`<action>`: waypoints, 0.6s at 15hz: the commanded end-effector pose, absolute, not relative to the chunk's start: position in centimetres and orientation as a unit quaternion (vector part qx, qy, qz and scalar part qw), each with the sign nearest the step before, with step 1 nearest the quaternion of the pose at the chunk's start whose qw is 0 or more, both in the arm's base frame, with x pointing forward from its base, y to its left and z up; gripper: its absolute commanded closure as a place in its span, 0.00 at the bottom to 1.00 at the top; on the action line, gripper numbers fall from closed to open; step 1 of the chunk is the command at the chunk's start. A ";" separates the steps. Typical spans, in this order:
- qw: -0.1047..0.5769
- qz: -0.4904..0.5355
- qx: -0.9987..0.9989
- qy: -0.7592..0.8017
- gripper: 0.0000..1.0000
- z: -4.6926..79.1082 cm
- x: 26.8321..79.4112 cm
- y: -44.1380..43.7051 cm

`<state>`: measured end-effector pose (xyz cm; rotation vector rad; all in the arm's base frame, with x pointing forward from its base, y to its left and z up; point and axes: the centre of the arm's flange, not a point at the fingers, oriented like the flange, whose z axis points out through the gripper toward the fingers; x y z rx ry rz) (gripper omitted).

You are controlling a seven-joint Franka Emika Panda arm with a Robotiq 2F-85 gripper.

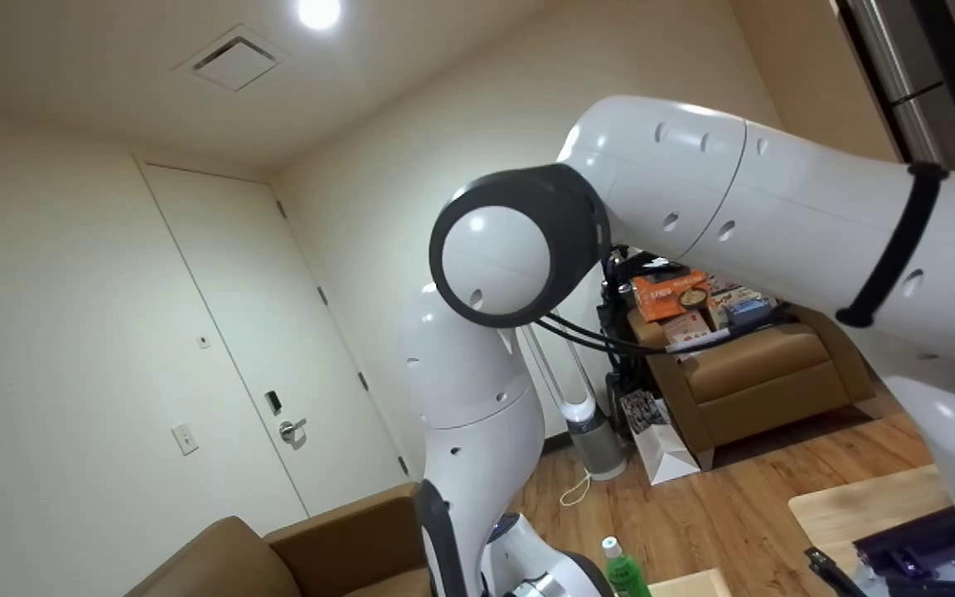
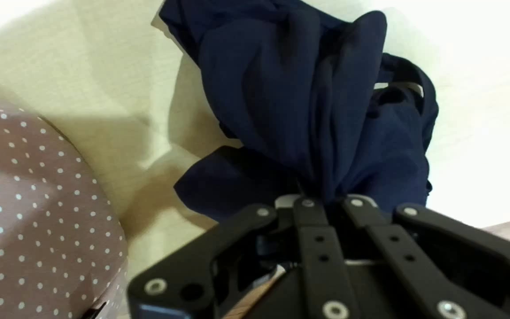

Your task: Pick up the black cloth from the bag and put it on the table.

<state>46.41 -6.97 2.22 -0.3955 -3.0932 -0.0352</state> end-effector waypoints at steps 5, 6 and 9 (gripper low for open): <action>0.024 -0.048 -0.161 -0.985 0.95 -3.7 47.7 -8.6; 0.025 -0.041 -0.156 -0.987 0.95 -3.9 47.9 -8.4; 0.026 -0.048 -0.140 -0.989 0.66 -3.8 47.9 -7.9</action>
